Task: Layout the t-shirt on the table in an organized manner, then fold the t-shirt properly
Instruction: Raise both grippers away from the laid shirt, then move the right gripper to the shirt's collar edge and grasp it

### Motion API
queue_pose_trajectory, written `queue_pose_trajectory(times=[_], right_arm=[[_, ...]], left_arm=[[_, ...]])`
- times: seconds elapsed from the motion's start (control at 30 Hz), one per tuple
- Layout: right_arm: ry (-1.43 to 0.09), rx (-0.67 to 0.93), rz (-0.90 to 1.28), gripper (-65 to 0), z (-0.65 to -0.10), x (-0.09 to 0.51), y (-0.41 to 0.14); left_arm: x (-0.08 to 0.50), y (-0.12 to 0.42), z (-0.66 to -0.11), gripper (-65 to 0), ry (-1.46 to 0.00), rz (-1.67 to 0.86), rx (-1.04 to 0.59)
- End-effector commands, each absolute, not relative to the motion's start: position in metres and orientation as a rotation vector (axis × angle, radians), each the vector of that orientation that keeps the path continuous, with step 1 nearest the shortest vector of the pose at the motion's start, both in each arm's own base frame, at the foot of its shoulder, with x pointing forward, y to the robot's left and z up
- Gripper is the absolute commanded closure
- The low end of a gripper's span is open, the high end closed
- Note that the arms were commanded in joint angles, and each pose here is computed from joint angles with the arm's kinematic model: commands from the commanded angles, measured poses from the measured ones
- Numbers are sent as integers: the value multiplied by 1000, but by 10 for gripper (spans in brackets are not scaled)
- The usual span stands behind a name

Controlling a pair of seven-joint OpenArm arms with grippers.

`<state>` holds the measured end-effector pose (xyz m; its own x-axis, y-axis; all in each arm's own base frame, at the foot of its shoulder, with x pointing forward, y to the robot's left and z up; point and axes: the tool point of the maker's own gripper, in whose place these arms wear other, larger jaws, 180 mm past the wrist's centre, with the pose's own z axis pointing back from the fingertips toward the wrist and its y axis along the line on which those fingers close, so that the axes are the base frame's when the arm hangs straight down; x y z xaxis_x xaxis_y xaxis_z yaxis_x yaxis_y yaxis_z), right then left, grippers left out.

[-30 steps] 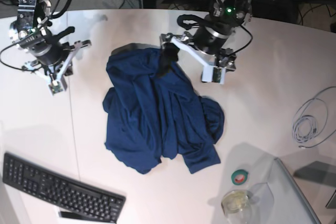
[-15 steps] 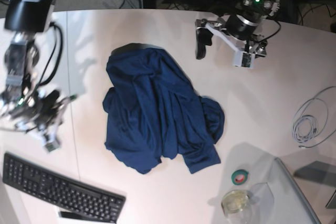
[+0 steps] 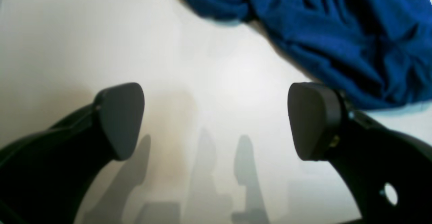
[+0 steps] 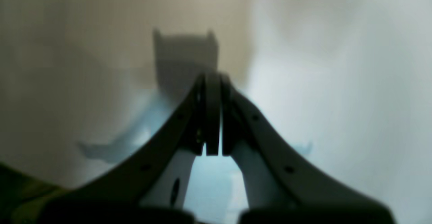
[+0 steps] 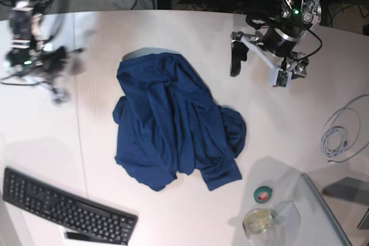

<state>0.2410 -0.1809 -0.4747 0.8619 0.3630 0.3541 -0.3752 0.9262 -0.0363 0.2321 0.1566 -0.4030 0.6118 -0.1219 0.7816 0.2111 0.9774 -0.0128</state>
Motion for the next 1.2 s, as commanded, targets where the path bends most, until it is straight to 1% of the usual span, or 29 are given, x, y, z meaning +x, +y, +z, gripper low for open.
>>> queue_pose_trajectory(times=[0.0, 0.07, 0.13, 0.23, 0.27, 0.33, 0.4, 0.43, 0.5, 0.53, 0.63, 0.7, 0.8, 0.9, 1.03, 1.17], right_arm=[[-492, -5, 444, -3, -438, 280, -173], [-540, -7, 543, -3, -412, 295, -138], [-600, -29, 622, -3, -379, 325, -113], [-644, -53, 630, -3, -355, 371, -111], [-631, -68, 618, -2, -354, 386, -122], [-602, -122, 534, -2, -349, 409, -167], [-564, -166, 437, -2, -349, 414, -213], [-559, -185, 400, -2, -346, 412, -230], [-550, -206, 384, -2, -347, 400, -240], [-537, -214, 407, -2, -352, 389, -235], [-542, -172, 497, -2, -368, 361, -186], [-557, -132, 501, -2, -371, 349, -164], [-517, -75, 503, -3, -392, 319, -144], [-485, -37, 499, -3, -405, 303, -132], [-498, -27, 494, -5, -407, 297, -131], [-502, -25, 493, -6, -405, 288, -128]], left_arm=[[245, 159, -389, -650, -949, -194, -100], [253, 158, -384, -650, -971, -192, -102], [258, 158, -381, -650, -982, -196, -99], [261, 162, -378, -650, -989, -199, -89], [262, 164, -378, -650, -991, -196, -85], [261, 165, -379, -650, -988, -196, -83], [259, 166, -381, -650, -980, -195, -81], [258, 167, -384, -650, -973, -192, -79], [259, 169, -388, -650, -963, -188, -76], [257, 169, -391, -650, -955, -187, -78], [253, 167, -393, -650, -946, -191, -82], [249, 170, -396, -650, -935, -185, -76], [237, 180, -408, -650, -886, -201, -59], [234, 180, -417, -650, -864, -200, -60], [243, 177, -410, -650, -891, -200, -65], [239, 174, -412, -650, -881, -199, -72]])
